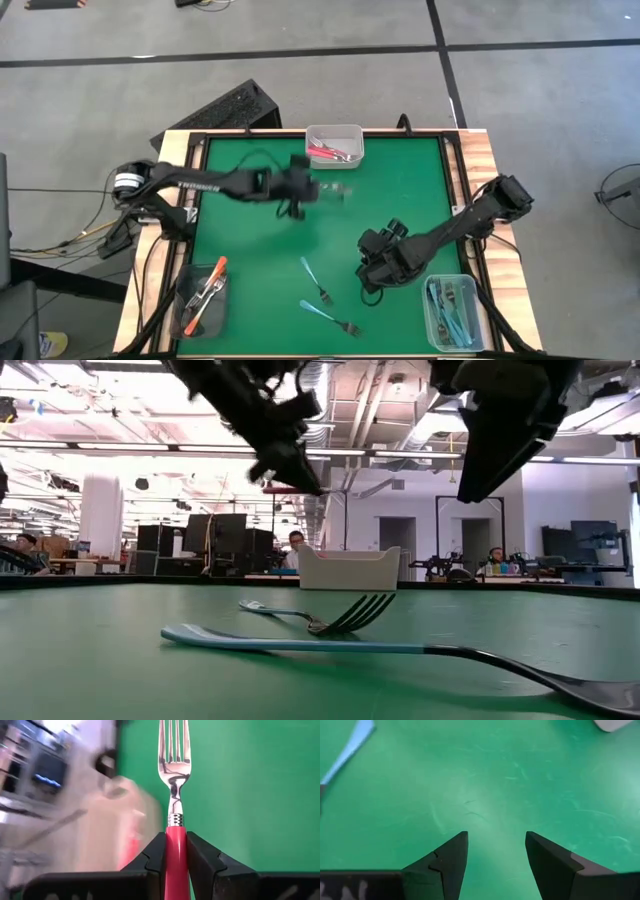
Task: Sort silverware by color (type)
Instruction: Put the pink fork into the white bin, then put the blue fork into the transparent bin
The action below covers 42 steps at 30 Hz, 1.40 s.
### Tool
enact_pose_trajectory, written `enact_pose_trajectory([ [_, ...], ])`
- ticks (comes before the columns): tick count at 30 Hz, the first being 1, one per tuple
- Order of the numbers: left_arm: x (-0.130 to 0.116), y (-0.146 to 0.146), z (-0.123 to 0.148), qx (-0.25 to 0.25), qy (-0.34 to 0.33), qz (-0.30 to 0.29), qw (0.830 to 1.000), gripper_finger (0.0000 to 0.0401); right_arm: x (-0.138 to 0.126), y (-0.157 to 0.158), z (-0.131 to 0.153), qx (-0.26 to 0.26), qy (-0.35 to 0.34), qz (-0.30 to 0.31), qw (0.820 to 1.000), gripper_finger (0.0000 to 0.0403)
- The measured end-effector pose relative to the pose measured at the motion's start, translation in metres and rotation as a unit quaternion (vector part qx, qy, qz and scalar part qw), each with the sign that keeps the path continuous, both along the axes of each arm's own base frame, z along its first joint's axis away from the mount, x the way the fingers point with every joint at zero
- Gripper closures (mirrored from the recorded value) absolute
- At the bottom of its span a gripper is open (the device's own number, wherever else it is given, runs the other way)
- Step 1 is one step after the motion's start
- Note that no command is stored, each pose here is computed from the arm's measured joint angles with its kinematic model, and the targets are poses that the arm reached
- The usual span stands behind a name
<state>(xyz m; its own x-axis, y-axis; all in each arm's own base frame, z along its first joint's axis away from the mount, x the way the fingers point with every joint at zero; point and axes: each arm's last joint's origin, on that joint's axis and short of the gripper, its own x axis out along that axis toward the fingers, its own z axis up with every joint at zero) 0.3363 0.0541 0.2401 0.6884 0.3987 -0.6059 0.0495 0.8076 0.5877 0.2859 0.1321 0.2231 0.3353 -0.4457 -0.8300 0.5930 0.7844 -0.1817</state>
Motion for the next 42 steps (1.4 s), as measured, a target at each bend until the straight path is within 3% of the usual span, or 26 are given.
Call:
enact_pose_trajectory([
  [4,0.001,0.057,0.001,0.026,-0.026,-0.001,0.999,0.0360,0.001,-0.006,0.000,-0.006,0.009,-0.009,1.000,0.0179],
  [11,0.009,0.132,-0.009,0.031,-0.005,0.048,0.998,0.0360,0.003,-0.009,0.001,-0.027,-0.009,-0.016,0.999,0.0179],
  [16,0.024,0.159,-0.016,0.019,0.019,0.066,0.997,0.0353,0.007,-0.011,0.001,-0.023,-0.022,-0.022,0.999,0.0179],
  [20,0.030,0.163,-0.013,-0.012,0.034,0.083,0.996,0.0311,0.009,-0.009,0.002,-0.014,-0.038,-0.022,0.999,0.0179],
  [27,0.023,0.152,0.002,-0.055,0.022,0.124,0.990,0.0224,0.010,-0.001,0.002,0.008,-0.068,-0.032,0.997,0.0179],
  [31,0.009,0.135,0.013,-0.136,0.013,0.132,0.982,0.0209,0.010,0.011,0.001,0.030,-0.094,-0.034,0.995,0.0179],
  [35,-0.006,0.095,0.011,-0.207,0.000,0.081,0.975,0.0219,0.020,0.030,-0.002,0.069,-0.137,0.004,0.988,0.0179],
  [42,-0.037,-0.007,0.001,-0.225,-0.046,-0.015,0.973,0.0249,0.048,0.059,-0.026,0.104,-0.192,0.089,0.972,0.0179],
])
